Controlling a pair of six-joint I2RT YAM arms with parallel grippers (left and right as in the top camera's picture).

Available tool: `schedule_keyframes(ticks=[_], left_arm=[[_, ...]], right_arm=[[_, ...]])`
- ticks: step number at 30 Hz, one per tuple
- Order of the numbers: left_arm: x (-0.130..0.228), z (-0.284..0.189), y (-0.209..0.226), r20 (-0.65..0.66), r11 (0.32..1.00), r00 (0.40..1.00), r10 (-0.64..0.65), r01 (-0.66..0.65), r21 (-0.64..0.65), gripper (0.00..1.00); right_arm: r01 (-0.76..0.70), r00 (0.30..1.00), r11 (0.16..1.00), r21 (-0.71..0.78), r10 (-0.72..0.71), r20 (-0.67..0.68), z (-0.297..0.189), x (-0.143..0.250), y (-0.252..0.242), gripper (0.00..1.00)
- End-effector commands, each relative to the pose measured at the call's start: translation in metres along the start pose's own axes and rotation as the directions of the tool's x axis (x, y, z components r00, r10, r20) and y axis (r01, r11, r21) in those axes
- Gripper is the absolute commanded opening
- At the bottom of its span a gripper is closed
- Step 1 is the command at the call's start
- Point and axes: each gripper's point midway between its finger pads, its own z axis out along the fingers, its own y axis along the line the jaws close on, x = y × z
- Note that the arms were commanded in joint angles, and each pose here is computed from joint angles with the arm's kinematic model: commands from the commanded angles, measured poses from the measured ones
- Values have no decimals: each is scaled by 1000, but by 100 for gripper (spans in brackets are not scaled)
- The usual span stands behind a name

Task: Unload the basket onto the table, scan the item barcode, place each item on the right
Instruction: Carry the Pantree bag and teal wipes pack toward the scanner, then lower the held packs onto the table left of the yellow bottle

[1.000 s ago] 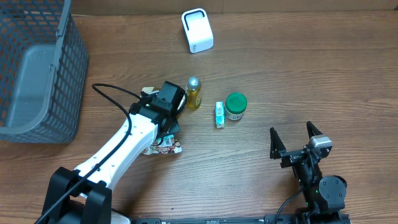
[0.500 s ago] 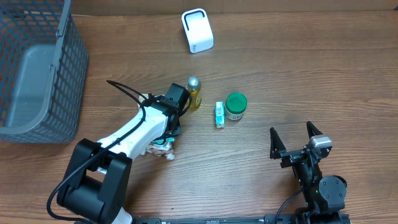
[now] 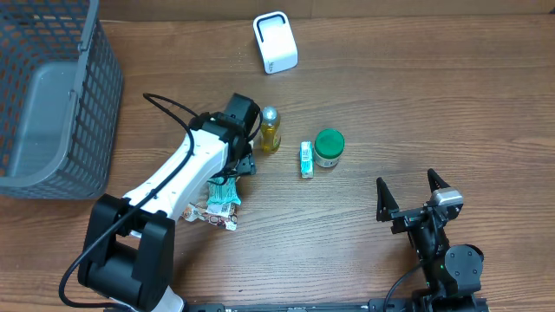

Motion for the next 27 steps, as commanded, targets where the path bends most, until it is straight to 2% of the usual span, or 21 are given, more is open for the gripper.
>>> schedule_keyframes(ticks=[1,6,10,17,25,27], left_arm=[[-3,-4,0,-17,999,1000,19,-18,31,83],[4,-2,8,-92,998,996,-20,26,64,82],[14,0,12,-147,996,989,-30,41,74,74],[19,4,15,-158,998,987,-29,38,58,68],[9,5,10,-117,995,992,-37,47,84,68],[7,5,8,-113,995,993,-38,49,91,62]], right_arm=[[2,1000,1000,8,-2,2,0,2,-1,100],[2,1000,1000,8,-2,2,0,2,-1,100],[2,1000,1000,8,-2,2,0,2,-1,100],[2,1000,1000,8,-2,2,0,2,-1,100],[2,1000,1000,8,-2,2,0,2,-1,100],[2,1000,1000,8,-2,2,0,2,-1,100]])
